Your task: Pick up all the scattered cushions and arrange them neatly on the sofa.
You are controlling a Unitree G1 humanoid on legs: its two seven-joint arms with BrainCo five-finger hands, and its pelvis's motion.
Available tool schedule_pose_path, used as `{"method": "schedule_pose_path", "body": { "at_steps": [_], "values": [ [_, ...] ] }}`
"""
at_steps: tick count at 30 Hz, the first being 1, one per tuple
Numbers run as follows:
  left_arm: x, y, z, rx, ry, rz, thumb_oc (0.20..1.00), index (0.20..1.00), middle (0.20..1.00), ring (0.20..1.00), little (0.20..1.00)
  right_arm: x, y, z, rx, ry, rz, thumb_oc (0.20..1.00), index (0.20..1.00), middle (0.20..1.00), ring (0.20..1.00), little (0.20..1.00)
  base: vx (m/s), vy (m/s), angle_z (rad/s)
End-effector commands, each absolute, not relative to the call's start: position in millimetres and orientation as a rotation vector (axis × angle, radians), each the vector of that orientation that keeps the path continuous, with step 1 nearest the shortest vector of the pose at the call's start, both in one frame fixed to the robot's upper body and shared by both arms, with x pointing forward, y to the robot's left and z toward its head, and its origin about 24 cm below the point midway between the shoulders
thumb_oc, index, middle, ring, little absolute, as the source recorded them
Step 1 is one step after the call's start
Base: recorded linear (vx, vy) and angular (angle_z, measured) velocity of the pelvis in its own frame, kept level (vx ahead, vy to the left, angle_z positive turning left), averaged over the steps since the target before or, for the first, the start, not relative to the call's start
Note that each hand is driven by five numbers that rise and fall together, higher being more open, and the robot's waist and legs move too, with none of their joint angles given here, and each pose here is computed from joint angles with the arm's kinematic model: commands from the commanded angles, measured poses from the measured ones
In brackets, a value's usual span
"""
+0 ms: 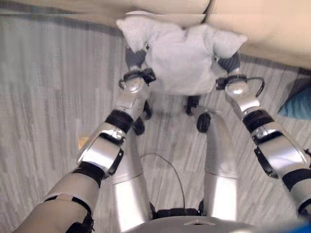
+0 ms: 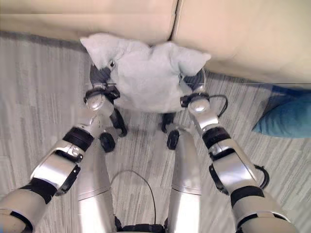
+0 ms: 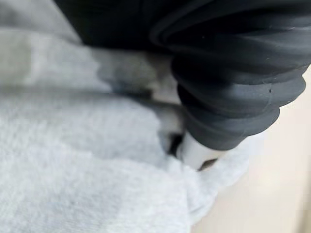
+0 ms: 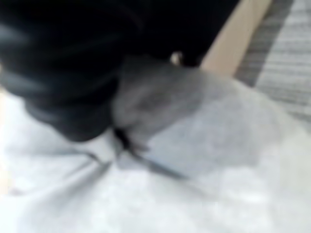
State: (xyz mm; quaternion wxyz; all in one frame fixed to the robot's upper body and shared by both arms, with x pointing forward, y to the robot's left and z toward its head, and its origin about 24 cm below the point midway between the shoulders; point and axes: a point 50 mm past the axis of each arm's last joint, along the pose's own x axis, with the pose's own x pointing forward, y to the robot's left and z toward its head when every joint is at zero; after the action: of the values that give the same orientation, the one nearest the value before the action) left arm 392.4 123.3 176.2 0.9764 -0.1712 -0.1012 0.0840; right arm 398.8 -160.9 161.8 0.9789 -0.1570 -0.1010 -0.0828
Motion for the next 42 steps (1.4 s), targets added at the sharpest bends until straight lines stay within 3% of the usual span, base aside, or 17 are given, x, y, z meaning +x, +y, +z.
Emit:
{"method": "schedule_pose_path", "body": {
  "at_steps": [1,8,14,21,30,42],
  "values": [
    [361.3,39.2,235.5,-0.475,-0.479,-0.256,0.200,0.200,0.200,0.200,0.200,388.5,-90.0,209.1,-0.228,-0.480,0.080,0.200,0.200,0.200,0.200,0.200,-0.02,-0.042,0.00],
    [353.6,58.4,185.0,-0.484,-0.374,-0.225,0.200,0.200,0.200,0.200,0.200,372.3,-92.9,161.1,-0.204,-0.390,0.122,0.200,0.200,0.200,0.200,0.200,0.04,-0.039,0.03],
    [331.7,75.8,117.3,-0.497,-0.210,-0.191,0.200,0.200,0.200,0.200,0.200,338.7,-102.8,81.8,-0.160,-0.179,0.157,0.200,0.200,0.200,0.200,0.200,0.15,-0.044,0.03],
    [309.9,91.6,78.0,-0.494,-0.112,-0.174,0.200,0.200,0.200,0.200,0.200,314.7,-119.9,49.4,-0.164,-0.089,0.151,0.200,0.200,0.200,0.200,0.200,0.14,-0.011,0.08],
    [295.6,102.5,55.2,-0.459,-0.054,-0.160,0.200,0.200,0.200,0.200,0.200,300.9,-135.0,40.3,-0.150,-0.068,0.114,0.200,0.200,0.200,0.200,0.200,0.13,-0.025,0.05],
    [292.2,90.6,51.3,-0.442,-0.020,-0.212,0.200,0.200,0.200,0.200,0.200,301.4,-133.4,45.0,-0.156,-0.089,0.092,0.200,0.200,0.200,0.200,0.200,0.13,0.127,0.21]
  ]
}}
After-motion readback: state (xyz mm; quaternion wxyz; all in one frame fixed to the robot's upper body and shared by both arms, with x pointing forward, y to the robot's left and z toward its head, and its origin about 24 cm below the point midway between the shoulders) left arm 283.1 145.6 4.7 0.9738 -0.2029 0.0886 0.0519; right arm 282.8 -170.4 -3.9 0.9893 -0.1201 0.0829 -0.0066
